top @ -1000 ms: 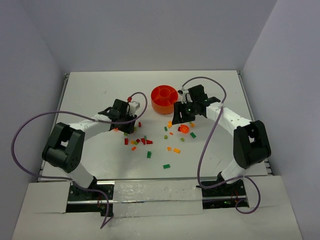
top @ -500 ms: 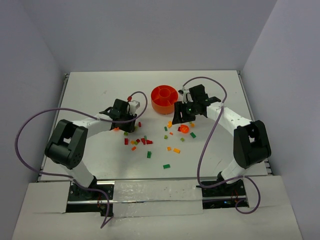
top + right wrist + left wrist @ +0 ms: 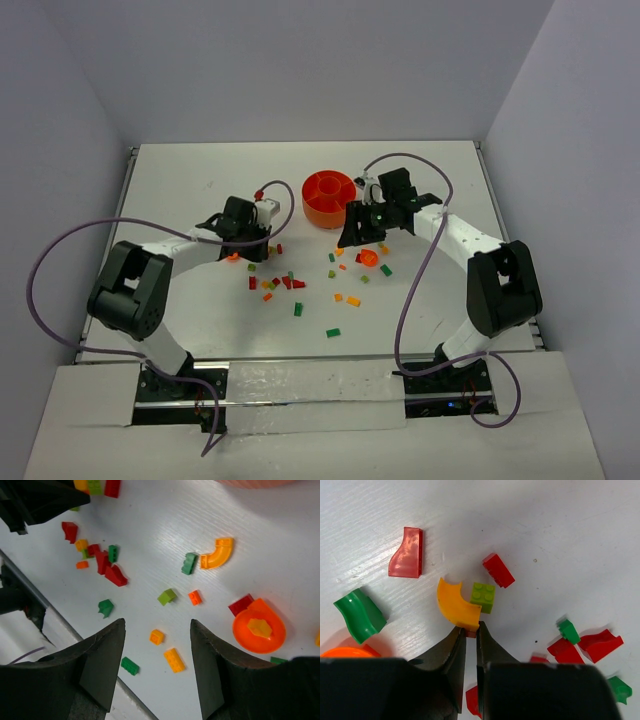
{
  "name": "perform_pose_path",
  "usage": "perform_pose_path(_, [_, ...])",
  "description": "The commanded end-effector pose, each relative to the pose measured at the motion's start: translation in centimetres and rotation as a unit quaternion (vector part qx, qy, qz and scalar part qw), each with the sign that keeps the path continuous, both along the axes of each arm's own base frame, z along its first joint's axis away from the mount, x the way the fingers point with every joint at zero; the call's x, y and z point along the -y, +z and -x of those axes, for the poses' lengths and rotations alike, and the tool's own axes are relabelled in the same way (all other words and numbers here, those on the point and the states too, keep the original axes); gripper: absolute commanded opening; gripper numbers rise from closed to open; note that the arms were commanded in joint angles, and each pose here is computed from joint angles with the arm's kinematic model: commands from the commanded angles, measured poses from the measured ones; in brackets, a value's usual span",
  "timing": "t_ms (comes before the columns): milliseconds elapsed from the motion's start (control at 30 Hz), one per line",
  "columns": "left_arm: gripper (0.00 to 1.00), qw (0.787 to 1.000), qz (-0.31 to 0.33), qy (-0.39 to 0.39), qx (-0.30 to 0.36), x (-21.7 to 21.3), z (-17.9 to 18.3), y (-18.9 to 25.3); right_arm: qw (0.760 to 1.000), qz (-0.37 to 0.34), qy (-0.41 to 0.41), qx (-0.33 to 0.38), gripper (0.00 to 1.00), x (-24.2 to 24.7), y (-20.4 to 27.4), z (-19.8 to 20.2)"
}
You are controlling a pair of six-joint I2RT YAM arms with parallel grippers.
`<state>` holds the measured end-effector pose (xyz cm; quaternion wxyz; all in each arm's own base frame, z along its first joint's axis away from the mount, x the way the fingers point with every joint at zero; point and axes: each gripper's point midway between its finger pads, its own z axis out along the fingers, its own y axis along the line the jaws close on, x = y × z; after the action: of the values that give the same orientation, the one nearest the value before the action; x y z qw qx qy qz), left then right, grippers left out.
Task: Sort the legos into containers by color
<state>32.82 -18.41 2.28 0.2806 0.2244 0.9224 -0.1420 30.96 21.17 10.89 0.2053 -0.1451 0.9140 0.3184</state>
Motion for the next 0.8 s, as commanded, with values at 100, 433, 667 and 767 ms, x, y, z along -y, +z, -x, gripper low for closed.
perform_pose_path(100, [0.00, 0.993, 0.048, -0.083, 0.070, 1.2, 1.2, 4.9, 0.993, -0.115, 0.026, 0.024, 0.62, -3.5, 4.2, -0.5])
perform_pose_path(433, [0.00, 0.967, 0.060, -0.217, 0.122, 2.3, 6.0, 8.5, 0.974, -0.202, 0.090, -0.050, 0.64, -10.2, 5.1, 1.9])
perform_pose_path(667, [0.00, 0.947, 0.019, -0.273, 0.166, 3.4, 8.0, 9.0, 0.968, -0.207, 0.110, -0.085, 0.63, -12.9, 4.3, 3.0])
perform_pose_path(767, [0.00, 0.946, 0.021, -0.277, 0.169, 3.8, 8.1, 9.2, 0.970, -0.197, 0.112, -0.088, 0.63, -13.4, 3.8, 3.2])
